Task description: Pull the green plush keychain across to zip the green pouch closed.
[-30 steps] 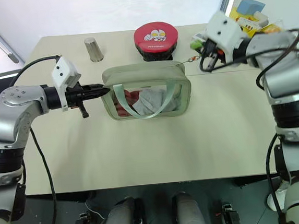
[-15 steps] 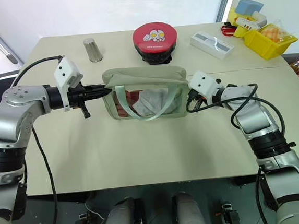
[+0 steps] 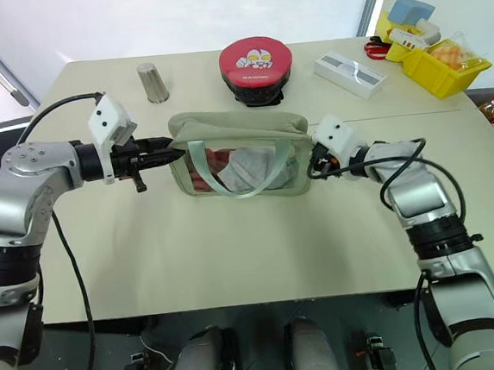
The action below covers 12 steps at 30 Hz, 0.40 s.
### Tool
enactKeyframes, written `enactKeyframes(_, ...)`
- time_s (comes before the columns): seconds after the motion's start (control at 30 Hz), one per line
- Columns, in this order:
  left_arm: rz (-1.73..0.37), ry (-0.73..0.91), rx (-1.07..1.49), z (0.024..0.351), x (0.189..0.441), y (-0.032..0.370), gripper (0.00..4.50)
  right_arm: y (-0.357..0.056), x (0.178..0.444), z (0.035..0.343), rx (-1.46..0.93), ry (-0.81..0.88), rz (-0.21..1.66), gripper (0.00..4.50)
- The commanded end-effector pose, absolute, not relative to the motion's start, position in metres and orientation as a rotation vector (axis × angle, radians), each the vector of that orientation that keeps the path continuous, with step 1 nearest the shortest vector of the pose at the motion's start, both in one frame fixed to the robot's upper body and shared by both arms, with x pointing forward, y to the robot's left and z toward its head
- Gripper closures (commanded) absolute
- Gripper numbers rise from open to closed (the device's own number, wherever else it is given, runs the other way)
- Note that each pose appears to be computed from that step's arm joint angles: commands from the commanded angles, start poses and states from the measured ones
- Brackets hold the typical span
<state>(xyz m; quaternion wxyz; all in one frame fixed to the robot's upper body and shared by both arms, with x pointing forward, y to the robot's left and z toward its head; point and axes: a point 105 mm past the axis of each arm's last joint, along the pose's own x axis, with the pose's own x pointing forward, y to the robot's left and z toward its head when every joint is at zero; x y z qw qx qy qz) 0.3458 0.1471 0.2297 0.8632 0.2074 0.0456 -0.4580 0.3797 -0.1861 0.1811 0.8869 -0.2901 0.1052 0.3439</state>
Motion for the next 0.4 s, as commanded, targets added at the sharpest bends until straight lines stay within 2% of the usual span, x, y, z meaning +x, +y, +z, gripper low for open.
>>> enactKeyframes(0.03,-0.941,0.04,0.419,0.256,0.341,0.159,1.49,-0.201,0.372,0.238,-0.642,0.134,0.748,1.02)
enactKeyframes(0.1,-0.944,0.042,0.405,0.263,0.338,0.164,0.35,-0.211,0.367,0.258,-0.679,0.136,0.764,0.0)
enactKeyframes(0.13,-0.947,0.045,0.386,0.267,0.336,0.166,0.04,-0.214,0.364,0.268,-0.684,0.135,0.776,0.0)
enactKeyframes(0.3,-0.933,0.045,0.366,0.288,0.326,0.179,0.04,-0.207,0.338,0.31,-0.613,0.121,0.926,0.0)
enactKeyframes(0.4,-0.912,0.027,0.368,0.299,0.325,0.189,0.04,-0.19,0.317,0.32,-0.549,0.132,1.049,0.0)
